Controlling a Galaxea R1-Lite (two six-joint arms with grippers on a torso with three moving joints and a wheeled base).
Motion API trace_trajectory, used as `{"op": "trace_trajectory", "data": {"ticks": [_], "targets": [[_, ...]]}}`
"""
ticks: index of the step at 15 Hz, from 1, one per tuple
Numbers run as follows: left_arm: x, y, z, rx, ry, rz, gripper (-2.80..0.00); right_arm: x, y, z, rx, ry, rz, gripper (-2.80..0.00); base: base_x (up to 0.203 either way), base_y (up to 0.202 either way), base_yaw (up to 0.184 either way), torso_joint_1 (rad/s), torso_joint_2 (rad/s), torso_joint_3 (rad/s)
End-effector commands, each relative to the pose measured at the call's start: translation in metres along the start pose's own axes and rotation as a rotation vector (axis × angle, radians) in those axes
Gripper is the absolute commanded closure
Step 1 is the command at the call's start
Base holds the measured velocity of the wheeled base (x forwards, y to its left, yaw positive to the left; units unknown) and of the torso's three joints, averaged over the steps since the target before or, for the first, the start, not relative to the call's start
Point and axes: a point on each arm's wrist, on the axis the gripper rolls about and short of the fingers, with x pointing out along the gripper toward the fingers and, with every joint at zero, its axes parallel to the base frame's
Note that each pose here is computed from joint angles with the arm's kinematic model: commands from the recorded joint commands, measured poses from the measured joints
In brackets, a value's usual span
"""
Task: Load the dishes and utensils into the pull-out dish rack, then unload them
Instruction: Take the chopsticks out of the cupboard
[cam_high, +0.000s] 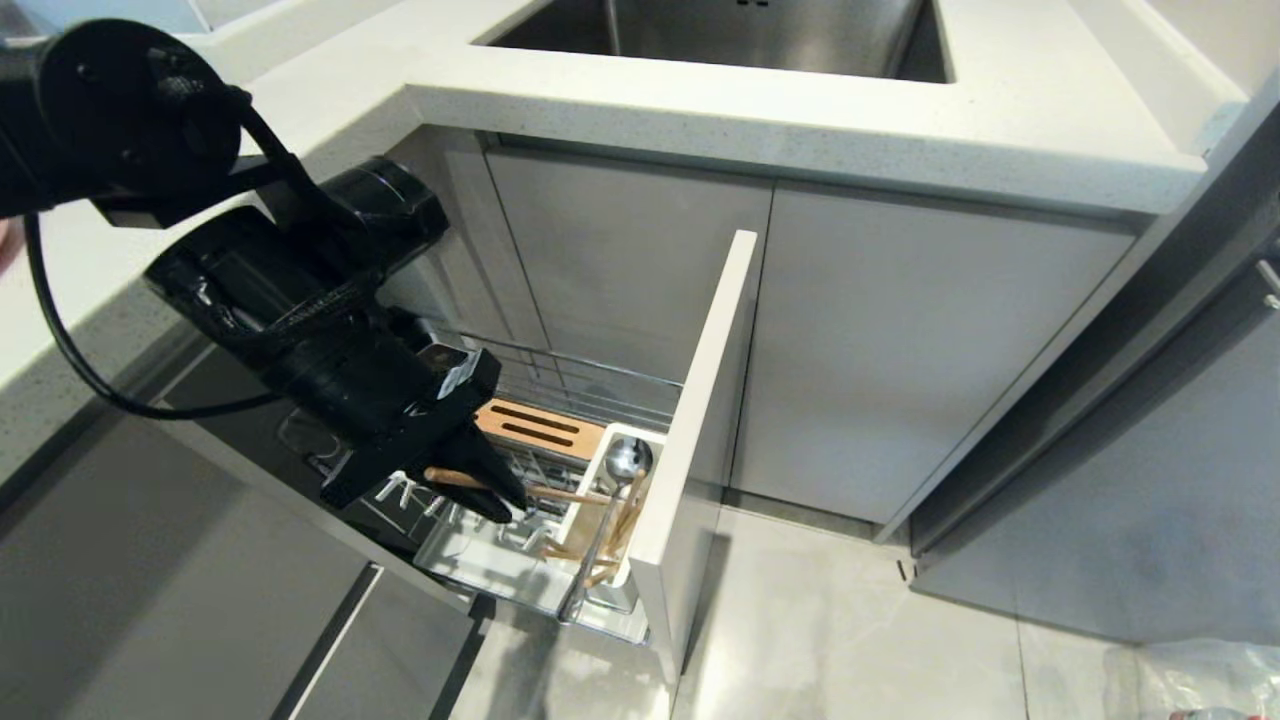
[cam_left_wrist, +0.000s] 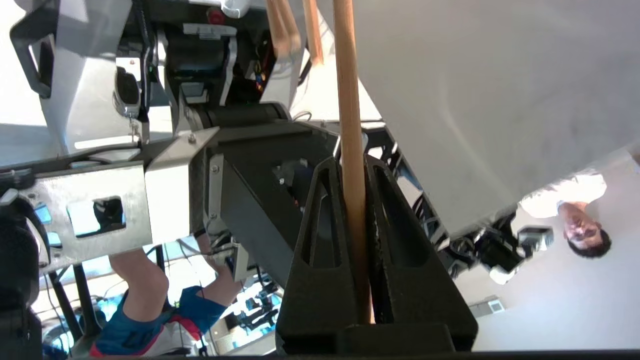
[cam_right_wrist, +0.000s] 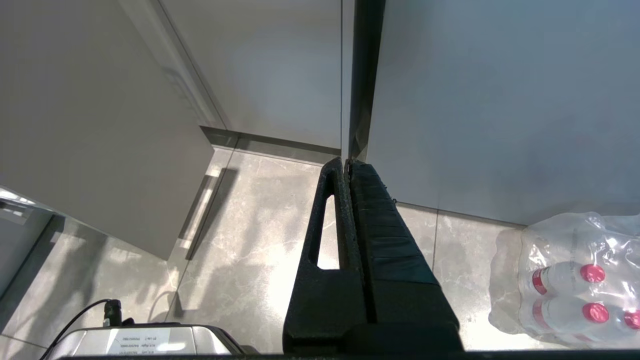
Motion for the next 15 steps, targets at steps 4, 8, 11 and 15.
{"op": "trace_trajectory", "data": {"ticks": [4, 8, 11, 15], "targets": [[-0.020, -0.002, -0.021, 0.014, -0.035, -0.038, 0.00, 0.000, 0.000, 0.000, 0.000, 0.001, 0.000, 0.00, 0.000, 0.000, 0.000, 0.000, 0.00, 0.000], [-0.039, -0.003, -0.041, 0.050, -0.076, -0.076, 0.00, 0.000, 0.000, 0.000, 0.000, 0.001, 0.000, 0.00, 0.000, 0.000, 0.000, 0.000, 0.00, 0.000], [-0.064, -0.002, -0.066, 0.106, -0.148, -0.135, 0.00, 0.000, 0.000, 0.000, 0.000, 0.001, 0.000, 0.00, 0.000, 0.000, 0.000, 0.000, 0.00, 0.000], [-0.107, 0.005, -0.111, 0.214, -0.297, -0.289, 0.00, 0.000, 0.000, 0.000, 0.000, 0.001, 0.000, 0.00, 0.000, 0.000, 0.000, 0.000, 0.00, 0.000]]}}
